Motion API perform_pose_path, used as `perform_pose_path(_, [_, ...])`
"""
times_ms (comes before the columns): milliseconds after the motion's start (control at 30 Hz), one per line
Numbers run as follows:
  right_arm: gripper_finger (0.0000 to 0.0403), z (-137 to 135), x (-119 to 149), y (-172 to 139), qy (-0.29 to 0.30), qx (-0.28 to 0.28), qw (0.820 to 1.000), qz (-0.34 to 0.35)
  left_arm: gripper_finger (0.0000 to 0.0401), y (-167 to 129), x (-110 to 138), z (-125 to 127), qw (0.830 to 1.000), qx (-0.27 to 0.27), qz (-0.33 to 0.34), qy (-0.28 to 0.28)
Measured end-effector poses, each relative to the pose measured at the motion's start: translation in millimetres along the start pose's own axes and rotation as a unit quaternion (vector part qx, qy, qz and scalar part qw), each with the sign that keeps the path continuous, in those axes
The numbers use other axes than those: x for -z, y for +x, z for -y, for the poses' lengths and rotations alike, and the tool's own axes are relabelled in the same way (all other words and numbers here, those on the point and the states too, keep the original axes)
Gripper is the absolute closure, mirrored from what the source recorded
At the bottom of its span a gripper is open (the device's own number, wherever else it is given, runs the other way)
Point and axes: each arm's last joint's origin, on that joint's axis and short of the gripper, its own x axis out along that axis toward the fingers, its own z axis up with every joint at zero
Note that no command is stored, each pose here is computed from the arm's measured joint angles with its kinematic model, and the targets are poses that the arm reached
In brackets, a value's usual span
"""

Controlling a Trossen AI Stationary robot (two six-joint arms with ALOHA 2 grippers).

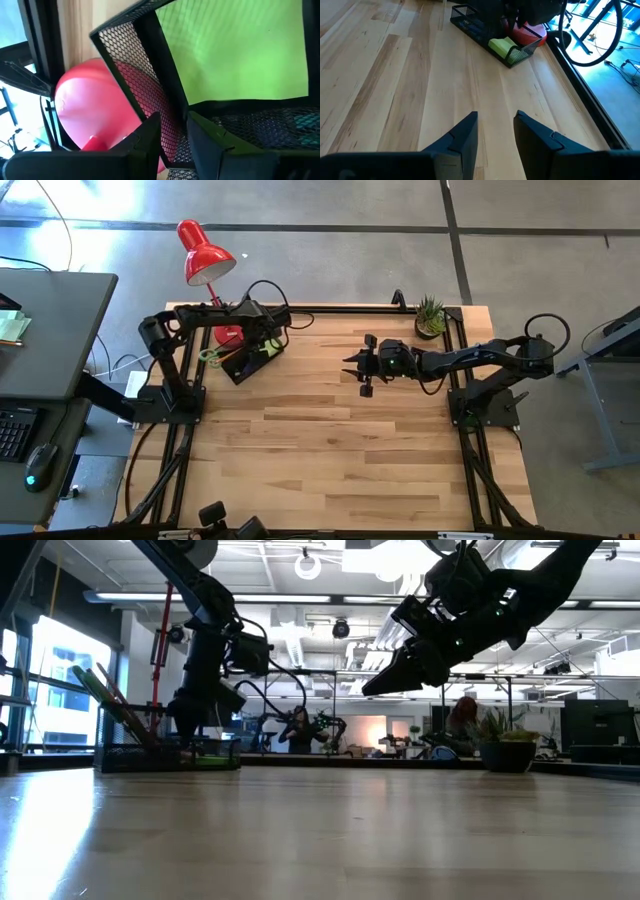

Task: Pick and place office supplies into organizer
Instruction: Adjust the green sticky notes in the desk organizer, then return to Home Position

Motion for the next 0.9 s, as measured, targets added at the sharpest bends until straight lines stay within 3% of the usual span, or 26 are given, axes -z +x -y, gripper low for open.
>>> perform_pose_path(233, [0.0286, 0, 0, 0, 0.0, 0.0, 1.0, 0.0, 0.0316, -22, 3, -8, 0.999, 0.01, 0.043, -0.021])
perform_pose_path(400, [0.0286, 0, 0, 0, 0.001, -0.007, 1.0, 0.004, 0.0316, -48, 4, -7, 0.99, 0.08, 0.113, -0.033])
perform_pose_path(567, [0.0286, -1, -1, 0, 0.013, -0.023, 1.0, 0.009, 0.0316, -70, -3, 20, 0.973, 0.14, 0.182, 0.001])
perform_pose_path(733, [0.0286, -1, 0, 0, 0.014, -0.023, 1.0, 0.007, 0.0316, -92, -15, 57, 0.947, 0.18, 0.259, 0.051])
perform_pose_path(900, [0.0286, -1, 1, 0, 0.042, -0.02, 0.999, -0.001, 0.0324, -107, -5, 72, 0.903, 0.209, 0.37, 0.07])
